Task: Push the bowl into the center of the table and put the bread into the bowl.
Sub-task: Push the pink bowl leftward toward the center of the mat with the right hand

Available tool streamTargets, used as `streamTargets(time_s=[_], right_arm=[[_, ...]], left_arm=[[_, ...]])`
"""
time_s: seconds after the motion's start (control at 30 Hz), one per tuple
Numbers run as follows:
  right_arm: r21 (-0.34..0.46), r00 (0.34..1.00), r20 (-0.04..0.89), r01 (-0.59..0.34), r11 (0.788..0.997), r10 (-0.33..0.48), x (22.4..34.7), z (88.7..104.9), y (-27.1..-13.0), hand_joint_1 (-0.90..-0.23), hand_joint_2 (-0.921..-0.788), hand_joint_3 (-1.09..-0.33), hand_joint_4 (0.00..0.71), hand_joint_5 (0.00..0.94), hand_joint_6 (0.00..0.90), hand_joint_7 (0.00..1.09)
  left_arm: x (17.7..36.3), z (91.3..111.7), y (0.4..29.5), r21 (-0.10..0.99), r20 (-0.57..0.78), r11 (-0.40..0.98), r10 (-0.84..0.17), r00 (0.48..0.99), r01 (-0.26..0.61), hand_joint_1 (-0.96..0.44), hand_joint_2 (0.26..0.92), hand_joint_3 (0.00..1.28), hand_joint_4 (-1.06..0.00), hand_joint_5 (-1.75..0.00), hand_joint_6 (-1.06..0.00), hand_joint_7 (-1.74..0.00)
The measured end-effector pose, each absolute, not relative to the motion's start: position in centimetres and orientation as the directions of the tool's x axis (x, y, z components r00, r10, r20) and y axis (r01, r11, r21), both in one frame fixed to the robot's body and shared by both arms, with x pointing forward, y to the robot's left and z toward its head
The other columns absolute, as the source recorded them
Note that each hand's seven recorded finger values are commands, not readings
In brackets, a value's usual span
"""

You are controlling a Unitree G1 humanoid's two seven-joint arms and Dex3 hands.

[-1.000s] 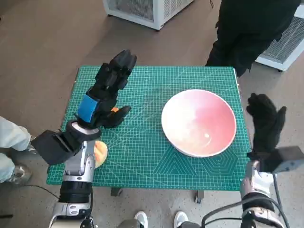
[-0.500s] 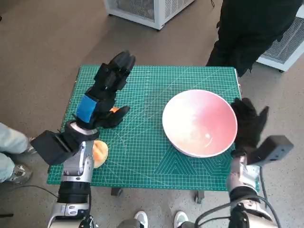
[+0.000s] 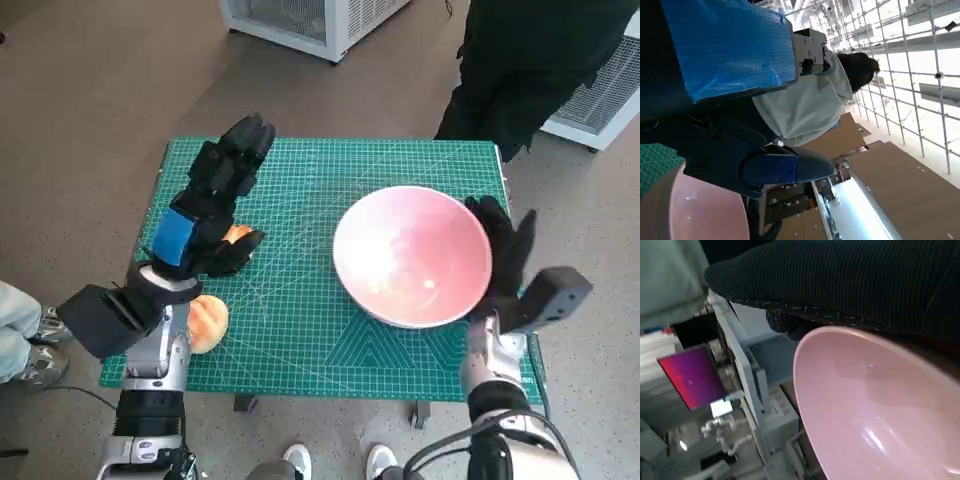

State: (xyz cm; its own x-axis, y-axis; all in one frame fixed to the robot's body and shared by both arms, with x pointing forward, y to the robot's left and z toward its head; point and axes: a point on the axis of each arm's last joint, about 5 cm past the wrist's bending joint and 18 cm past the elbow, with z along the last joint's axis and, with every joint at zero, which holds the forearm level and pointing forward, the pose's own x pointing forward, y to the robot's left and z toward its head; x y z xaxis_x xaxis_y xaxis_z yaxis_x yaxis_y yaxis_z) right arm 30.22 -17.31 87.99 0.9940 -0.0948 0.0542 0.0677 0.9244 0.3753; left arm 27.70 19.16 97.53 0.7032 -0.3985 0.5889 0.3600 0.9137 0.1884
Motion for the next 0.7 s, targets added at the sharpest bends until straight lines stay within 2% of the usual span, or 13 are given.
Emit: streamTargets(time_s=[0.4, 0.7], right_arm=[[0.42, 0.998, 0.056, 0.006, 0.907, -0.032, 31.7, 89.7, -14.9, -0.628, -0.921, -0.872, 0.258, 0.001, 0.25, 0.28], [0.436, 0.999, 0.047, -0.034, 0.899, 0.016, 32.4, 90.5, -13.0, -0.615, -0.921, -0.887, 0.258, 0.001, 0.247, 0.27]], left_arm=[[27.0, 97.2, 19.7, 0.191, 0.585, 0.922, -0.382, 0.715, 0.337, -0.74, 0.921, 0.37, -0.15, -0.01, -0.01, -0.38], [26.4, 97.0, 20.4, 0.201, 0.581, 0.929, -0.368, 0.726, 0.31, -0.74, 0.921, 0.36, -0.15, -0.01, -0.01, -0.36]])
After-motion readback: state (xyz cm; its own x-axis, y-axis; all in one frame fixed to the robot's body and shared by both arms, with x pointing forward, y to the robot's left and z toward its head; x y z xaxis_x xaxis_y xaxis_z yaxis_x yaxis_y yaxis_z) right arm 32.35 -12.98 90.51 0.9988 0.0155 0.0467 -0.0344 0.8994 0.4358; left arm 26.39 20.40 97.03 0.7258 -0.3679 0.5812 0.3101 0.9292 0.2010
